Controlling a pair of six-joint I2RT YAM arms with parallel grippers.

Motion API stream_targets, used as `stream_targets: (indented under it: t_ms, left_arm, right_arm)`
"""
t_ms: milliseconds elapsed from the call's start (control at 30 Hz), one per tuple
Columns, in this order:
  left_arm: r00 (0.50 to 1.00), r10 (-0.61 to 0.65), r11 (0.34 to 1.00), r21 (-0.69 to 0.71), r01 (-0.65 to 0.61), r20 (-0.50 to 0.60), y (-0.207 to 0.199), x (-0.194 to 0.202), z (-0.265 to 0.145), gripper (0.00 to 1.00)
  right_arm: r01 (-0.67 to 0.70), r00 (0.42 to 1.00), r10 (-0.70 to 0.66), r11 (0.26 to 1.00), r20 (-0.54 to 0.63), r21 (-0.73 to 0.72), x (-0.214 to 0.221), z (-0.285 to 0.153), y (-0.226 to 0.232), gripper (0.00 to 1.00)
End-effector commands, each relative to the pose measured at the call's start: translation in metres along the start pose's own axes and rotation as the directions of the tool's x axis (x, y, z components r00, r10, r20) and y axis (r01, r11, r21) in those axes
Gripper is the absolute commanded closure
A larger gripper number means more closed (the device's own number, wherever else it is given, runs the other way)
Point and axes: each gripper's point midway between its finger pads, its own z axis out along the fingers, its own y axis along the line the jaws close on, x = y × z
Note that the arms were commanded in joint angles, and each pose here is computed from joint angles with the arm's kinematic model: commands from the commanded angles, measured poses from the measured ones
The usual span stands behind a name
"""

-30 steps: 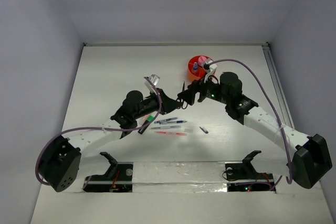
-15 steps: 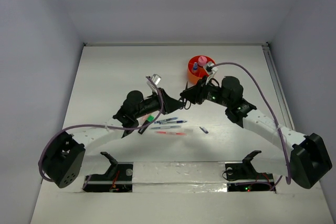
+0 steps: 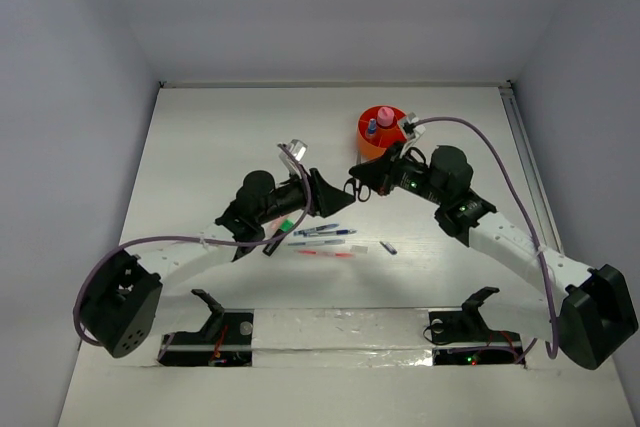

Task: Sort the stationery into containers
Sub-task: Place the scissors in the storage box.

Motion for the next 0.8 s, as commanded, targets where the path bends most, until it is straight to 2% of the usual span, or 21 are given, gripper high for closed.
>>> stream_targets:
  t_ms: [0, 67, 233, 467, 567, 600, 667, 767]
  left_arm:
    - [0.992, 0.086, 0.996, 0.018, -0.088, 0.096, -0.024, -0.035, -0.003, 0.37]
    - [0.987, 0.098, 0.995, -0.028, -0.095, 0.124, -0.02, -0.04, -0.009, 0.31]
    - [0.981, 0.112, 0.991, -0.095, -0.098, 0.158, -0.016, -0.048, -0.021, 0.23]
    - [0.957, 0.165, 0.962, -0.251, -0.103, 0.239, -0.008, -0.072, -0.046, 0.22]
    - [0.943, 0.18, 0.949, -0.303, -0.091, 0.279, -0.008, -0.081, -0.061, 0.22]
    - [0.939, 0.19, 0.946, -0.311, -0.096, 0.287, -0.01, -0.084, -0.065, 0.22]
    - [0.931, 0.207, 0.943, -0.315, -0.107, 0.302, -0.019, -0.091, -0.075, 0.22]
    - [0.922, 0.221, 0.945, -0.305, -0.121, 0.319, -0.031, -0.096, -0.086, 0.23]
  right_arm:
    - [0.057, 0.995, -0.06, 0.998, 0.084, 0.03, -0.028, -0.001, 0.003, 1.0]
    - [0.054, 0.994, -0.059, 0.997, 0.097, 0.052, -0.031, -0.001, -0.001, 1.0]
    - [0.037, 0.992, -0.052, 0.991, 0.113, 0.125, -0.036, 0.0, -0.016, 1.0]
    - [0.025, 0.983, -0.081, 0.949, 0.165, 0.316, -0.054, -0.017, -0.047, 1.0]
    - [0.005, 0.979, -0.092, 0.903, 0.184, 0.429, -0.06, -0.034, -0.069, 1.0]
    - [-0.013, 0.971, -0.111, 0.861, 0.213, 0.509, -0.071, -0.045, -0.082, 1.0]
    - [-0.019, 0.972, -0.123, 0.811, 0.201, 0.585, -0.07, -0.058, -0.096, 1.0]
    - [-0.046, 0.964, -0.158, 0.695, 0.216, 0.717, -0.073, -0.079, -0.124, 1.0]
